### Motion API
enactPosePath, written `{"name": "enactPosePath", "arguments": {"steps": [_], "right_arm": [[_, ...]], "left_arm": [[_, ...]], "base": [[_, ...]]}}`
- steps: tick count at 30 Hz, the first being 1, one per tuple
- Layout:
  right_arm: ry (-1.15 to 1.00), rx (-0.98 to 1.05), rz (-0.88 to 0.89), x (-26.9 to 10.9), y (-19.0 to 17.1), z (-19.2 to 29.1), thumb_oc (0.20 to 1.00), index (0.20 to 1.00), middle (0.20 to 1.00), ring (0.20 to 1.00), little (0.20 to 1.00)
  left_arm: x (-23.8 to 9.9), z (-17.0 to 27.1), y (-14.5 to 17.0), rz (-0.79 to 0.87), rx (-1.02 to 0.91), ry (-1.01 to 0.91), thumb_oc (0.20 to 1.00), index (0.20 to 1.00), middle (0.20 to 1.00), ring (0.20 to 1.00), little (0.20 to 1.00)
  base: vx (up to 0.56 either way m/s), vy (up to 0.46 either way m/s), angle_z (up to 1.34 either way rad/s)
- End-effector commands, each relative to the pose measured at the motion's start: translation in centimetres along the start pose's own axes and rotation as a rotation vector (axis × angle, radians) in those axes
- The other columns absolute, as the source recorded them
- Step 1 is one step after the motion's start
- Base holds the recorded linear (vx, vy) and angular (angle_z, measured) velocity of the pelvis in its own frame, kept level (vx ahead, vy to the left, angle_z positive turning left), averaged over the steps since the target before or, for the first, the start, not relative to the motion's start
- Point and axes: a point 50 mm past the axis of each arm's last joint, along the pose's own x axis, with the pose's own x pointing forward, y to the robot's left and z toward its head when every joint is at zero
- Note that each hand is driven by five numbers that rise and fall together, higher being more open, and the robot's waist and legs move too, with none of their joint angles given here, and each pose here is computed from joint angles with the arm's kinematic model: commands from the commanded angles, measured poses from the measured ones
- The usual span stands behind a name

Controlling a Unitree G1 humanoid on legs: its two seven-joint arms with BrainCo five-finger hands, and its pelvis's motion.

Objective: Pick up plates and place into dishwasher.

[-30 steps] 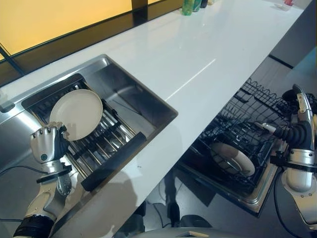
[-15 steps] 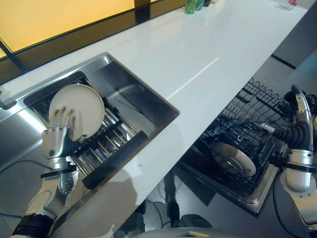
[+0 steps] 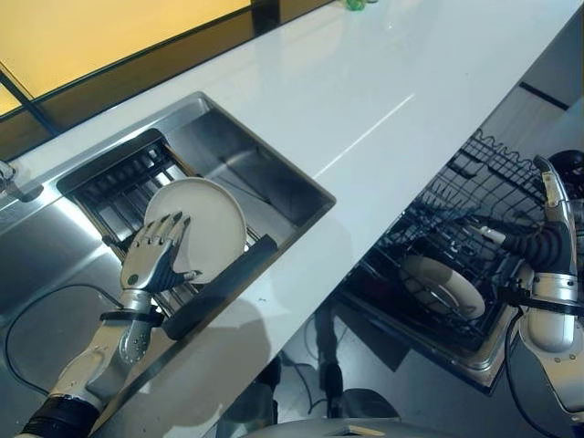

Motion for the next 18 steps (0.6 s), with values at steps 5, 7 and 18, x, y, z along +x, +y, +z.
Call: {"name": "enactPosePath", "arguments": {"steps": [5, 7, 18], "right_arm": [[-0.129, -0.001, -0.038, 1.8, -2.1, 2.2, 1.0, 1.0, 1.0, 1.0, 1.0], [-0.131, -0.004, -0.032, 1.9, -2.2, 2.2, 1.0, 1.0, 1.0, 1.0, 1.0], [-0.109, -0.035, 0.006, 1.9, -2.2, 1.4, 1.0, 1.0, 1.0, 1.0, 1.0]], "left_arm": [[-2.2, -1.6, -1.7, -0.152, 0.023, 0.077, 1.0, 1.0, 1.0, 1.0, 1.0], [-2.1, -2.1, -1.2, -0.121, 0.027, 0.101, 1.0, 1.0, 1.0, 1.0, 1.0], [-2.0, -7.2, 3.2, 0.2, 0.208, 0.358, 1.0, 1.0, 1.0, 1.0, 1.0]], "base": [[0.01, 0.059, 0.0], [0.03, 0.072, 0.0], [0.04, 0.056, 0.01]]}}
